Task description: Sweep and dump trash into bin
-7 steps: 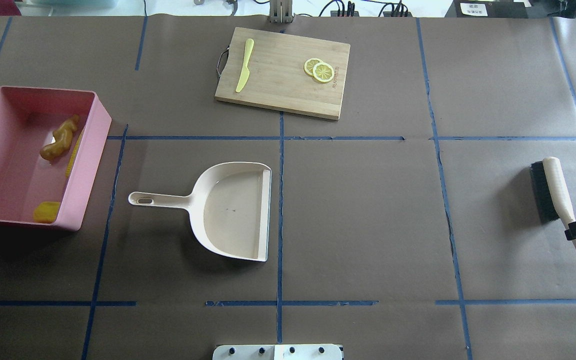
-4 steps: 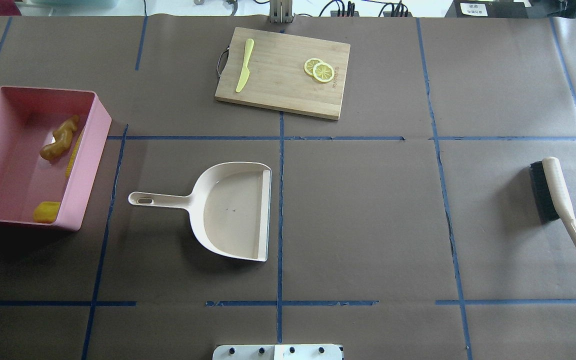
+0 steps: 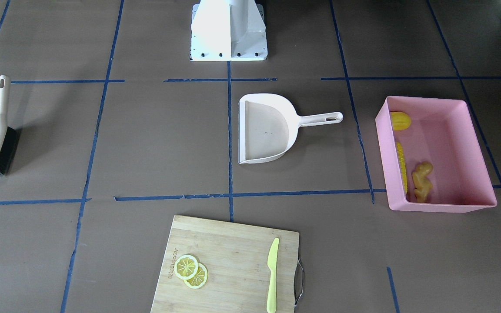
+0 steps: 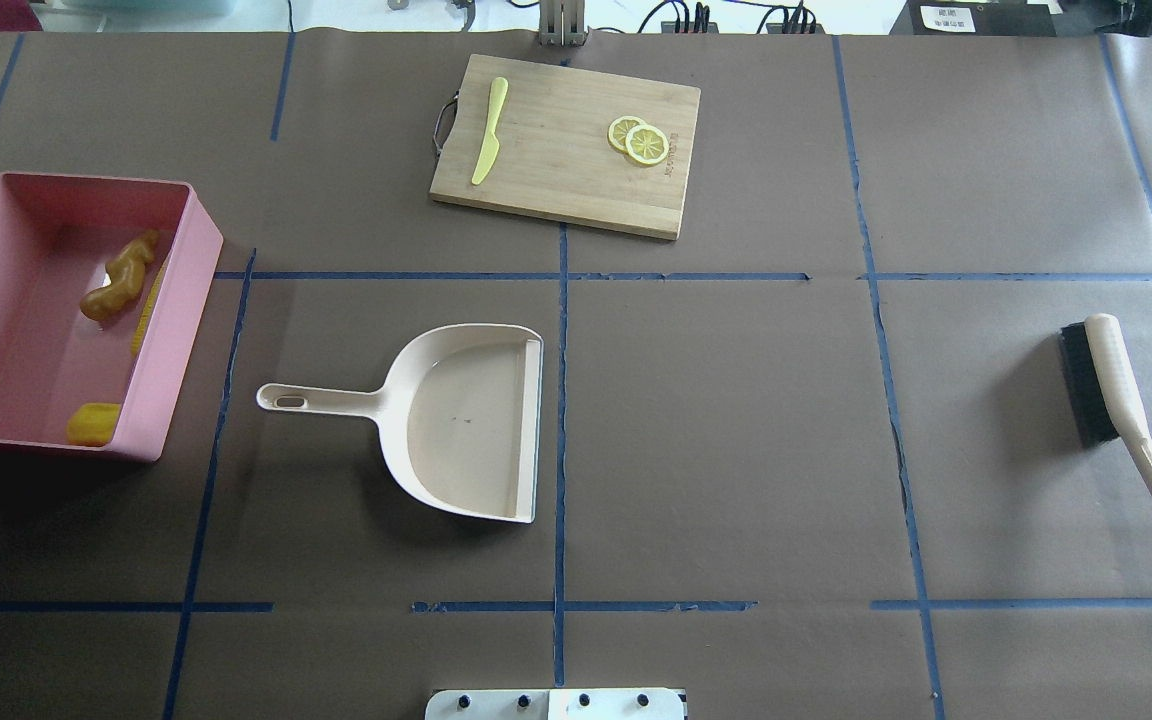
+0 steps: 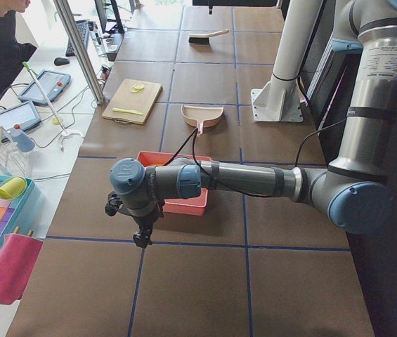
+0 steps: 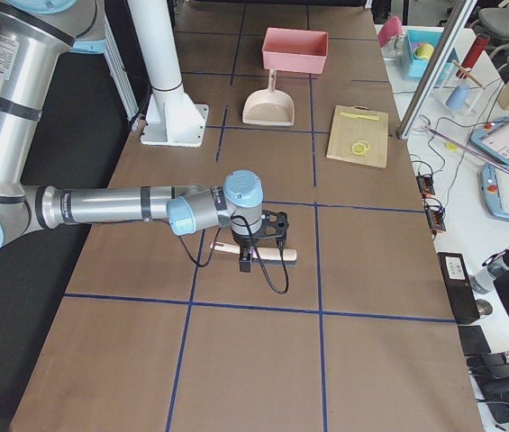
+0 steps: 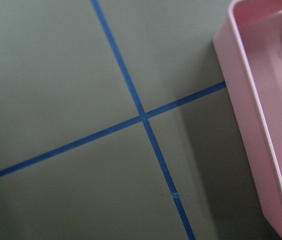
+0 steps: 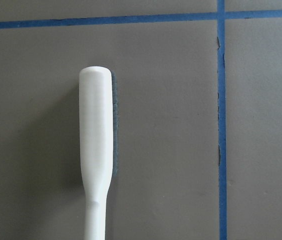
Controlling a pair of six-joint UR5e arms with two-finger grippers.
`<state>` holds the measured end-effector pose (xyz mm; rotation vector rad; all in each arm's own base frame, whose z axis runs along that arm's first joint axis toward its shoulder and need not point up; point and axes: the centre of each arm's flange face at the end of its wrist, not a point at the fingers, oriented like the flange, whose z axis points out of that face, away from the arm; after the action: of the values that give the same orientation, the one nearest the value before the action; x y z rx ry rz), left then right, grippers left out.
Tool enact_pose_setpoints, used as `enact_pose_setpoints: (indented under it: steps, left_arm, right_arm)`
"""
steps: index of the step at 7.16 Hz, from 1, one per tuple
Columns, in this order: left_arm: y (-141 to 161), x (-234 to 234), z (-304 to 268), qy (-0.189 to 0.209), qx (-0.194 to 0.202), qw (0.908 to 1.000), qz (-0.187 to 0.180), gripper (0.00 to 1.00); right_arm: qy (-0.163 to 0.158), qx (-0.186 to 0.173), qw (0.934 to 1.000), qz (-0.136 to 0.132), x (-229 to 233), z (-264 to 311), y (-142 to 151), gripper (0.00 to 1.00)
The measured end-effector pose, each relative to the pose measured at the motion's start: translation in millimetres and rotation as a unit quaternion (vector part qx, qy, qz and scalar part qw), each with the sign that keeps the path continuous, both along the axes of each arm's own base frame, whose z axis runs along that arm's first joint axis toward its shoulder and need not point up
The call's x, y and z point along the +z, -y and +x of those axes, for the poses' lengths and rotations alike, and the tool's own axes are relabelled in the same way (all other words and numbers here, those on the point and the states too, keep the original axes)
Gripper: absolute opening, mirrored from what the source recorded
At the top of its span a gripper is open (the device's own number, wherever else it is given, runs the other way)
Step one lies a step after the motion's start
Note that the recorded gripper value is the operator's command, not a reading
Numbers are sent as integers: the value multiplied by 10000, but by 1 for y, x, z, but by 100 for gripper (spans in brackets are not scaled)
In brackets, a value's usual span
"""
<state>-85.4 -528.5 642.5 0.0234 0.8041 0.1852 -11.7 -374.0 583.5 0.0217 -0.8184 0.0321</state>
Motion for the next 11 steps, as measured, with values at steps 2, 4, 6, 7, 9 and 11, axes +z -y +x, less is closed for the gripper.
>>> enact_pose_setpoints:
  steps: [2,4,6,7,9,11]
  left_arm:
    - [-30,35,-7,-18,-369,9978,-558,100]
    - [-52,52,-7,-10,-437,9972,-599,100]
    - [-70,56,-6,20,-453,9971,-609,100]
    - [-74,55,-6,23,-457,9971,-611,100]
    - [-68,32,-6,52,-469,9980,-414,100]
    - [-54,10,-3,88,-560,9978,-339,100]
  right_arm:
    - [58,100,9999,-19,-6,17,9,100]
    - [42,140,9999,-45,-10,21,17,100]
    - [14,165,9999,-50,-9,23,20,100]
    - [-3,166,9998,-69,-7,23,22,100]
    - [-19,162,9998,-92,1,22,36,100]
    - [-38,152,9998,-131,11,20,53,100]
